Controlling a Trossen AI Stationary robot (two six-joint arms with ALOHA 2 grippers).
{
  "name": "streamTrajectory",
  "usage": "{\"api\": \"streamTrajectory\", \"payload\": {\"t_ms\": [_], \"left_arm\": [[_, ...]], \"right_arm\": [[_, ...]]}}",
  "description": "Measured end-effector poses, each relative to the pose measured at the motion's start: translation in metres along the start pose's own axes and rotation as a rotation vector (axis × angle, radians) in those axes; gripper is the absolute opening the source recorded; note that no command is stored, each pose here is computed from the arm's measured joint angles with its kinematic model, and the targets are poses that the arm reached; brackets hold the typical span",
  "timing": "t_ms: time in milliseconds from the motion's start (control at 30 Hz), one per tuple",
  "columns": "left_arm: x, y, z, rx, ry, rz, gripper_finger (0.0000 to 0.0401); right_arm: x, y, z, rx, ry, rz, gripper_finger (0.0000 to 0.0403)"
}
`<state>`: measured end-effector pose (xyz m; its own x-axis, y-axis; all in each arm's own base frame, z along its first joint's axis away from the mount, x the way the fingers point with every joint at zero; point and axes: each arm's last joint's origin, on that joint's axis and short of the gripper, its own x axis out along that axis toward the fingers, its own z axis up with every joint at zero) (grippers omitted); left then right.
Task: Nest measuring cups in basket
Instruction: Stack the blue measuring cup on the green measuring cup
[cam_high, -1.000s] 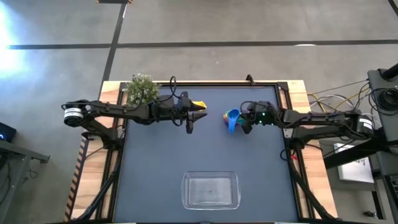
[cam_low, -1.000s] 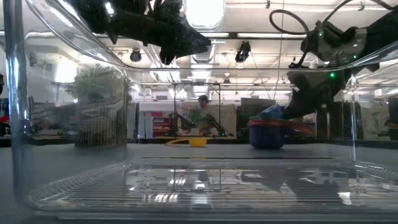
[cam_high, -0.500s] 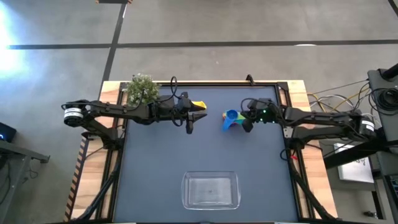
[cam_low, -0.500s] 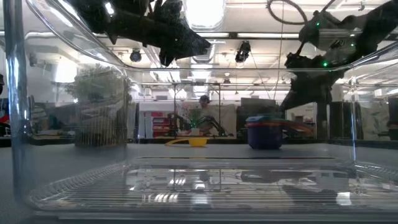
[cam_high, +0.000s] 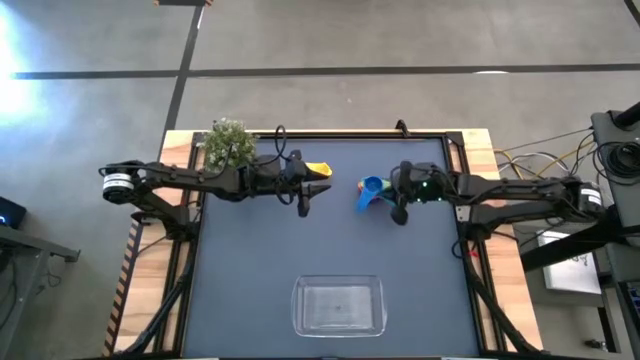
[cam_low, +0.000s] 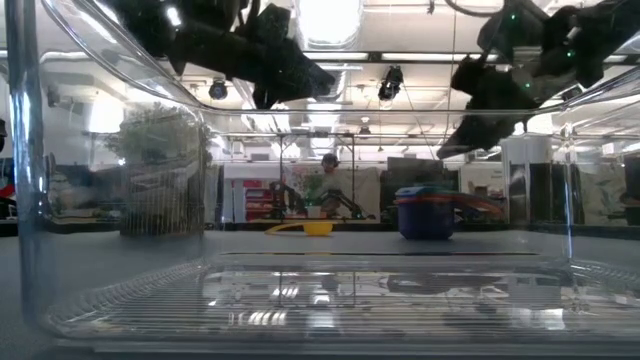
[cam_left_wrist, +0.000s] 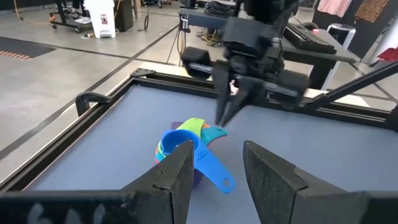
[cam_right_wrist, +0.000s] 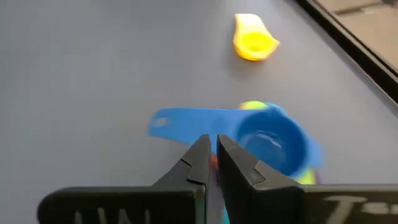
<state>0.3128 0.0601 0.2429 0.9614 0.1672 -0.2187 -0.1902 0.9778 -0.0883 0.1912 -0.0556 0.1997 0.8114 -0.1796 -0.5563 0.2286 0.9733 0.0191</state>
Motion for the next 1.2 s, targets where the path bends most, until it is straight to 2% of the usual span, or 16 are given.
{"api": "streamTrajectory", "payload": {"t_ms": [300,500,633,900,1200], "left_arm": [[-0.002,0.001,-0.008,-0.005,-0.02,-0.002,0.0123],[-0.002,0.001,-0.009,-0.01,-0.018,-0.002,0.0123],[-0.002,0.001,-0.009,-0.011,-0.018,-0.002,0.0123],[-0.002,0.001,-0.009,-0.011,-0.017,-0.002,0.0123],[-0.002,0.001,-0.009,-0.011,-0.015,-0.002,0.0123]], "right_arm": [[0.013,0.032,0.002,-0.227,0.026,0.088,0.0106],[0.027,0.045,0.007,-0.387,0.063,0.0,0.0181],[0.04,0.052,0.001,-0.512,0.13,-0.065,0.0215],[0.058,0.06,-0.005,-0.627,0.217,-0.211,0.0232],[0.073,0.07,-0.009,-0.693,0.217,-0.201,0.0221]]}}
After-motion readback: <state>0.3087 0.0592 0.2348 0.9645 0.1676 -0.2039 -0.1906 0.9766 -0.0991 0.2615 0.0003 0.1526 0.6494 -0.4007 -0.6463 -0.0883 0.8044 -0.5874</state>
